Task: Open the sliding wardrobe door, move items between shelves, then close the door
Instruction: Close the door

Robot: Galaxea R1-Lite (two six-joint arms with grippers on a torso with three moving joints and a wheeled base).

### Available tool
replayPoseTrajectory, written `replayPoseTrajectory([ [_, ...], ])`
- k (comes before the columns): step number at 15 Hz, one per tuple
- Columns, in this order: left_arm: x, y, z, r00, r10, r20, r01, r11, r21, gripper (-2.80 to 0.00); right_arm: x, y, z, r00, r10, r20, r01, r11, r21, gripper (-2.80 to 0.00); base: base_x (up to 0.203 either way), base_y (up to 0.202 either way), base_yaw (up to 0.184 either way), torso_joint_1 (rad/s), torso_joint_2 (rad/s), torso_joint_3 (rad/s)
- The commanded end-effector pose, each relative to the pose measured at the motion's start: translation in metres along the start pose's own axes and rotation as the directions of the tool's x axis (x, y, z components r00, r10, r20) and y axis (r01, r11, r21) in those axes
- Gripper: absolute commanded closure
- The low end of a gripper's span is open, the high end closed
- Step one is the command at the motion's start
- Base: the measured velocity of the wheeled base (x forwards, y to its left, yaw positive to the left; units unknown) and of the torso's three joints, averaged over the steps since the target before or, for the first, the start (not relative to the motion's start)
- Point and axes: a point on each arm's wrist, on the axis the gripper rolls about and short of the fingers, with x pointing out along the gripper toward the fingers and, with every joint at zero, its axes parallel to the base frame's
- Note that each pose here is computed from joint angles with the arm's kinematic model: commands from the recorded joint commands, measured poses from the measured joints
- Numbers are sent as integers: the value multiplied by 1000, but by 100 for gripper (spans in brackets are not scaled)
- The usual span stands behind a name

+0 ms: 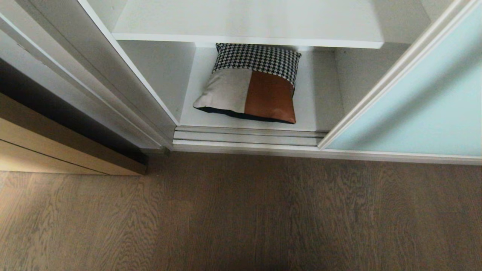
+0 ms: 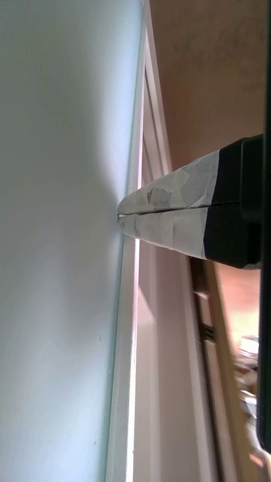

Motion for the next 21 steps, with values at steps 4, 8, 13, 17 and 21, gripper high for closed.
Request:
replayPoseTrajectory([
  [4,0,0,0,1000,0,-3,0,1000,0,0,40,4,-28,986,88,-139,-85,996,27,0,0,0,0,0,0,0],
  [8,0,0,0,1000,0,-3,0,1000,0,0,57,29,-72,939,183,-292,-195,981,-11,0,0,0,0,0,0,0],
  [13,0,0,0,1000,2,-3,-2,1000,0,0,47,54,-115,877,231,-423,-263,965,-19,0,0,0,0,0,0,0],
  [17,0,0,0,1000,0,-3,0,1000,0,0,4,64,-108,861,292,-416,-324,946,-6,0,0,0,0,0,0,0],
  [21,0,0,0,1000,0,-3,0,1000,0,0,-59,64,-75,912,295,-285,-327,942,-74,0,0,0,0,0,0,0],
])
